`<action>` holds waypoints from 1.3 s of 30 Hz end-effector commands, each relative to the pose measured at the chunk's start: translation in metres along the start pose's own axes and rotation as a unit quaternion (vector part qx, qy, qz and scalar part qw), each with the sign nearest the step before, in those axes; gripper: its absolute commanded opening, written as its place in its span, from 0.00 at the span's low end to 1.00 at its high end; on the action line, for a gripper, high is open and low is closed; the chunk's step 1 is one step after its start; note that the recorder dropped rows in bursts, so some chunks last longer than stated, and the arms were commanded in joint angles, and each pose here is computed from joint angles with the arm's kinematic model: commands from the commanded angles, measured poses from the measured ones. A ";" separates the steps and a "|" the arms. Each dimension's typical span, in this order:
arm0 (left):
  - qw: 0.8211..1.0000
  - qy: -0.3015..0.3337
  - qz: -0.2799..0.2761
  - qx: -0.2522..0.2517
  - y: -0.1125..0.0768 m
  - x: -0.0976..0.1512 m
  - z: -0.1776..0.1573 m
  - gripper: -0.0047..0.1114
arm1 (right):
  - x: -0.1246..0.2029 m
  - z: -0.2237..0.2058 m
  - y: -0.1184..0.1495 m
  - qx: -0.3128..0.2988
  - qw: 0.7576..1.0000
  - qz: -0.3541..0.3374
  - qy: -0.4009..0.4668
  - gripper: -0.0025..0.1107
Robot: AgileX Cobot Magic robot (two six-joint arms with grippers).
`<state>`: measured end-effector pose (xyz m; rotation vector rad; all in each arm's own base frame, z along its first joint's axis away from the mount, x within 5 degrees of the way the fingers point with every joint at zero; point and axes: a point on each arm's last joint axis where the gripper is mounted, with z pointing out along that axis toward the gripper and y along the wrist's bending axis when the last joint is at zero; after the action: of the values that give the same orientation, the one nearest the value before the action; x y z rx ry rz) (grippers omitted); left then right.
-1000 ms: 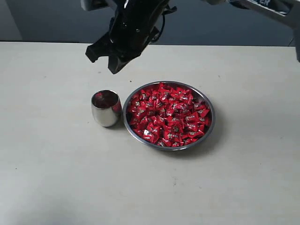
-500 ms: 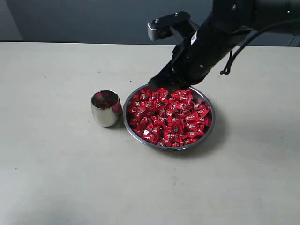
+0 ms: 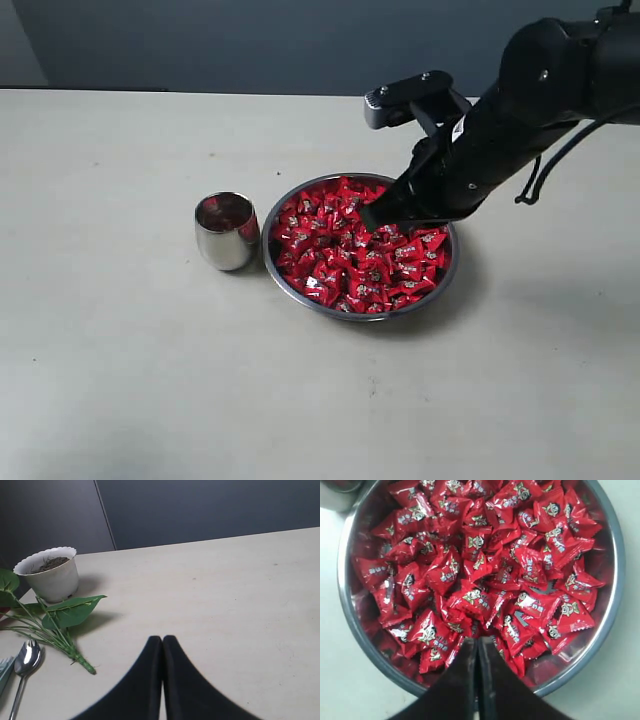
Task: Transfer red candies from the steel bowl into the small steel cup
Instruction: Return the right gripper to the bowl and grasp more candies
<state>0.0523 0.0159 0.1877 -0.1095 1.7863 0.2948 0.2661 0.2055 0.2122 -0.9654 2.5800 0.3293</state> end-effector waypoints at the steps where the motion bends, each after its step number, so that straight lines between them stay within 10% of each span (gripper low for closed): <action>1: 1.000 -0.006 0.000 0.000 0.000 0.000 0.000 0.04 | -0.001 -0.002 -0.002 0.006 1.000 0.003 -0.017 0.02; 34: 1.000 -0.007 0.000 0.000 0.000 0.000 0.000 0.04 | 0.003 0.054 0.000 -0.047 0.999 0.007 0.008 0.02; 39: 1.000 -0.007 0.000 0.000 0.000 0.000 0.000 0.04 | 0.002 0.054 0.001 -0.052 0.999 -0.007 0.004 0.21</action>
<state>0.0523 0.0159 0.1877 -0.1095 1.7863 0.2948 0.2769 0.2248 0.1630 -1.0116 2.6017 0.4621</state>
